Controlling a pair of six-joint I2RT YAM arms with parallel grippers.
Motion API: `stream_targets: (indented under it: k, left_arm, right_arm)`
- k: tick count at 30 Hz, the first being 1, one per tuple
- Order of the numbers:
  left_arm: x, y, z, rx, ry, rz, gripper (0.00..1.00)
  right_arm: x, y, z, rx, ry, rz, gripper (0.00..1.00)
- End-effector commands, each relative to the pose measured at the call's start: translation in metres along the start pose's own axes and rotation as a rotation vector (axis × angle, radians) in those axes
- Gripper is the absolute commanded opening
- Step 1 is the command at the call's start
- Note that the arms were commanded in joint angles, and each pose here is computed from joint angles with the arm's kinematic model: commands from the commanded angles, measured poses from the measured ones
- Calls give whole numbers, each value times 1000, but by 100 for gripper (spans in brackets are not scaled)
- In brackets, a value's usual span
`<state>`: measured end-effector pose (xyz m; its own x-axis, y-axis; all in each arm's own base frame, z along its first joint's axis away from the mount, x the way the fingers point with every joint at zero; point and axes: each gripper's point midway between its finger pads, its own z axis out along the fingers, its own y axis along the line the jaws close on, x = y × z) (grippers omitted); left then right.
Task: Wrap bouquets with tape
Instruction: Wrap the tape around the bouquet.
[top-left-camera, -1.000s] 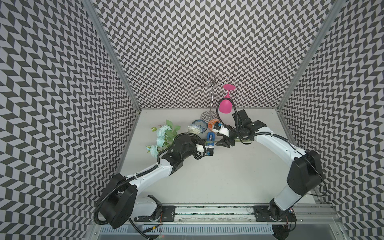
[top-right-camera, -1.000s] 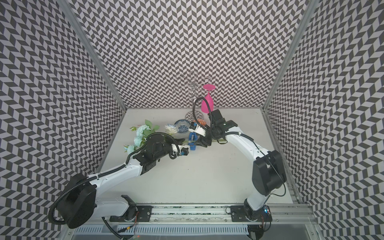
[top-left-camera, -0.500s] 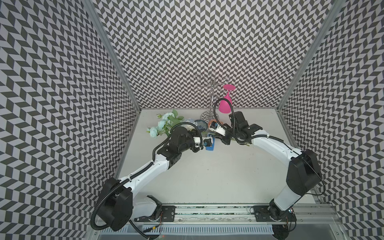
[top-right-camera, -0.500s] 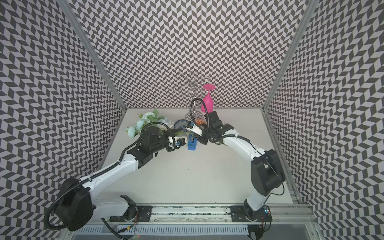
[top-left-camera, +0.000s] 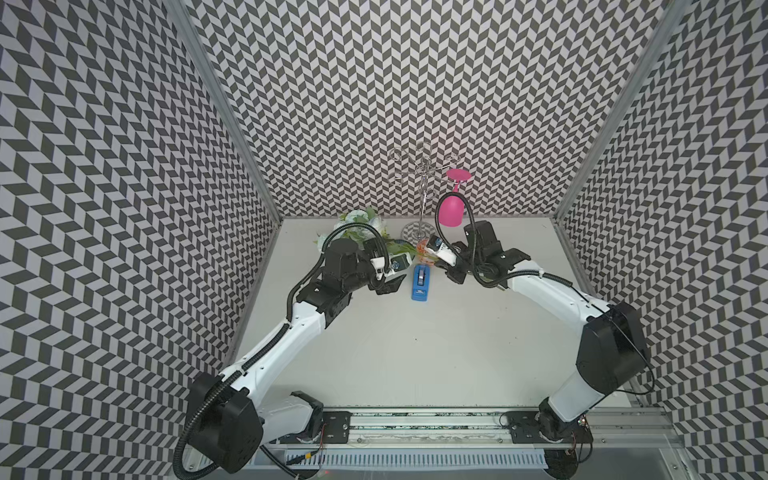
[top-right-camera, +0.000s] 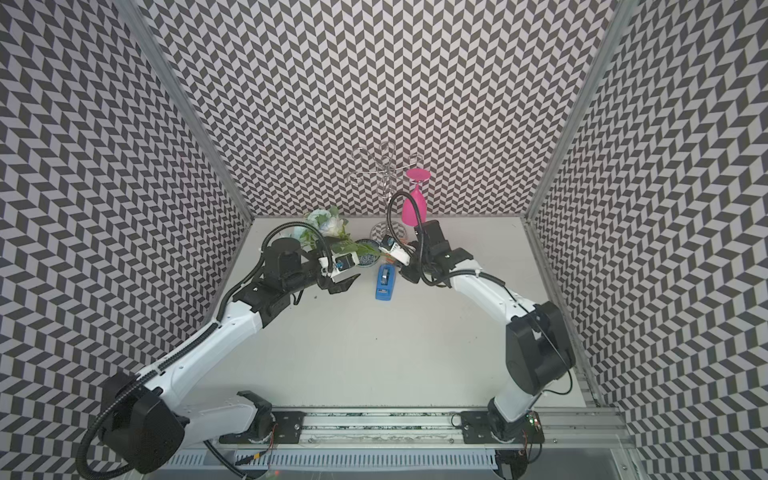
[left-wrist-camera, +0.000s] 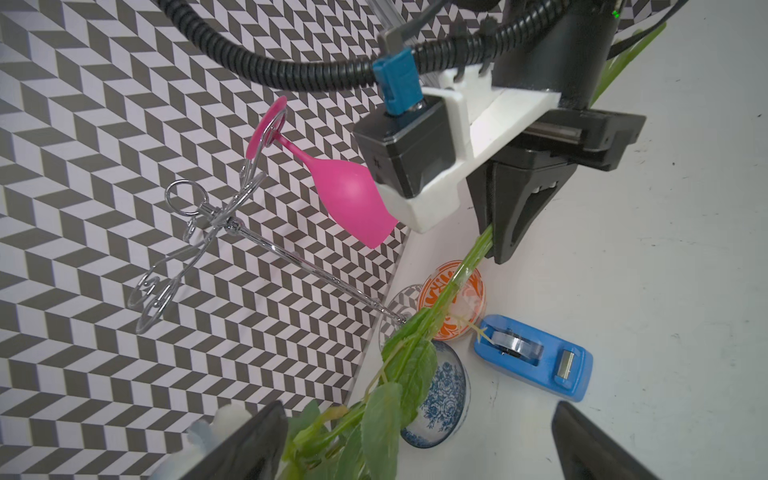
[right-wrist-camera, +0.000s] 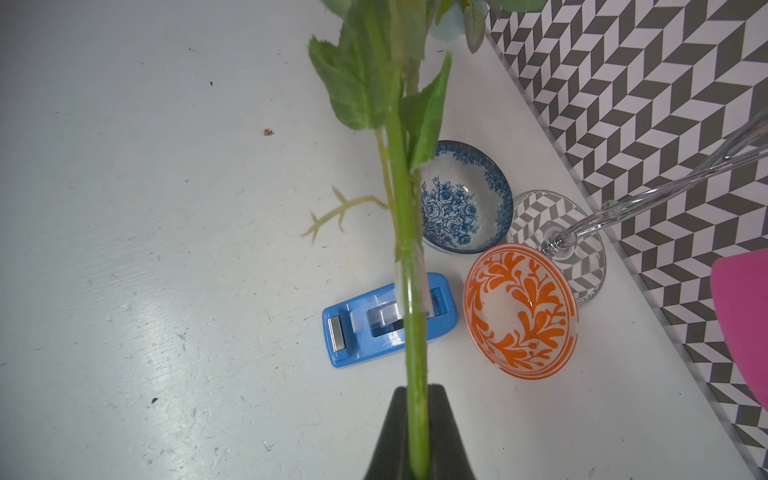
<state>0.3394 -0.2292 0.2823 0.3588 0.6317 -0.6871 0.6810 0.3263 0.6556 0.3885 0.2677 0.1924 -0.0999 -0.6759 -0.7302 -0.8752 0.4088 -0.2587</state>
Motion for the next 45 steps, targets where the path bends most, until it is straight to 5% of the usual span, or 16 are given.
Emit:
stream_targets:
  k: [1, 8, 13, 19, 30, 35, 39, 45]
  left_arm:
    - [-23, 12, -14, 22, -80, -46, 99]
    - [-64, 54, -57, -80, -251, -118, 99]
    - [-65, 79, -53, -110, -240, -224, 99]
    - [-54, 56, -30, 18, -197, -210, 99]
    - [-61, -4, -29, 149, -212, 23, 99]
    - [-52, -31, -26, 265, -174, 86, 85]
    - [-33, -70, -25, 351, -128, 189, 85]
    - [-19, -82, -11, 317, -68, 229, 85]
  right_arm:
    - [-20, -10, -10, 74, -79, -68, 0]
    - [-32, 1, -38, 280, -260, -351, 0]
    - [-42, 13, -61, 412, -381, -520, 0]
    - [-47, 19, -74, 603, -377, -679, 0]
    - [-65, 42, -98, 810, -374, -897, 0]
    - [-62, 51, -102, 870, -385, -914, 0]
    - [-55, 52, -103, 900, -392, -902, 0]
    - [-52, 59, -91, 844, -392, -906, 0]
